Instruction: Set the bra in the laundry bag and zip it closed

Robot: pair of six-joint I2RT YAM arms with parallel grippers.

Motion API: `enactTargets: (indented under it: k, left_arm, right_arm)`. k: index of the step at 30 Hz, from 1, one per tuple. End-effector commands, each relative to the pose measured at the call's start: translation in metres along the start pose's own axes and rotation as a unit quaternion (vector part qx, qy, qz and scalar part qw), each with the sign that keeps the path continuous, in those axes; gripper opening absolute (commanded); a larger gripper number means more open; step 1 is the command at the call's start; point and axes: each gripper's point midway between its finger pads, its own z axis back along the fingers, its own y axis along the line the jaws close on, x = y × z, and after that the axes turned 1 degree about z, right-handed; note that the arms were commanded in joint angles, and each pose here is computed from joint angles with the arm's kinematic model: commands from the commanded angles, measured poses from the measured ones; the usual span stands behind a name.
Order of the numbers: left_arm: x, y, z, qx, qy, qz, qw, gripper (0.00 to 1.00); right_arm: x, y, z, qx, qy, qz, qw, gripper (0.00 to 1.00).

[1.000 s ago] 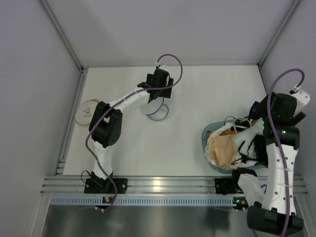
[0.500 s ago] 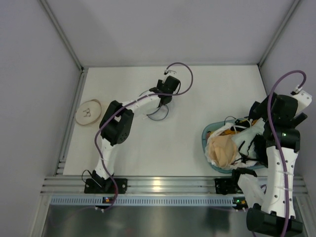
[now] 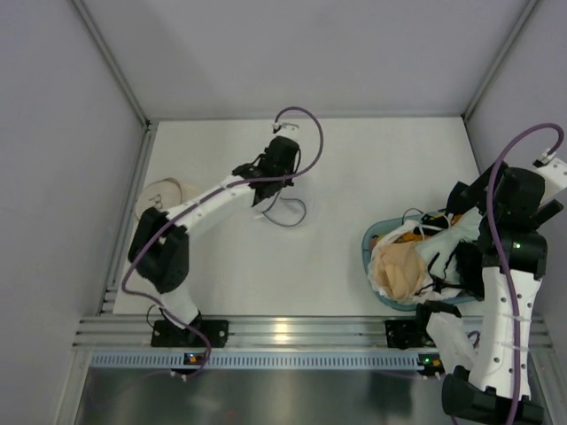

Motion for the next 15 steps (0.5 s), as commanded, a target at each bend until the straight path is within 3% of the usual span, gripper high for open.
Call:
enactTargets:
  k: [1,3,4,8,11,12,13,15]
  left_arm:
    - [0.054,-0.025,0.092,-0.126,-0.089,0.055,0.986,0.0]
    - [0.05,-0.034,0.13,-0.161,-0.104,0.059,0.98,0.0]
    - [0.025,-0.036,0.131,-0.169,-0.084,0.055,0.981,0.0]
    - [-0.007,-0.024,0.158,-0.183,-0.076,0.115,0.973,0.0]
    - [-0.023,-0.012,0.175,-0.211,-0.113,0.147,0.96,0.0]
    - [-0.047,-0.006,0.169,-0.208,-0.109,0.154,0.96,0.0]
    - [-0.03,0.001,0.19,-0.228,-0.159,0.184,0.943,0.0]
    - [-0.033,0.015,0.194,-0.22,-0.188,0.229,0.929,0.0]
  right_arm:
    - [0.013,-0.006,0.01,-0.009,-0.015,-0.006,1.0,0.99]
    - [0.008,-0.007,0.01,-0.012,-0.008,-0.003,1.0,0.99]
    - [0.007,-0.008,0.01,-0.011,-0.007,-0.002,1.0,0.99]
    - [0.0,-0.011,0.009,-0.018,0.003,0.004,1.0,1.0]
    - [-0.005,-0.012,0.007,-0.024,0.016,0.012,1.0,0.99]
    - [-0.005,-0.013,0.007,-0.027,0.017,0.013,0.999,0.99]
    - [-0.005,-0.014,0.007,-0.03,0.018,0.015,0.999,0.99]
    - [0.002,-0.019,0.008,-0.047,0.013,0.021,0.999,0.99]
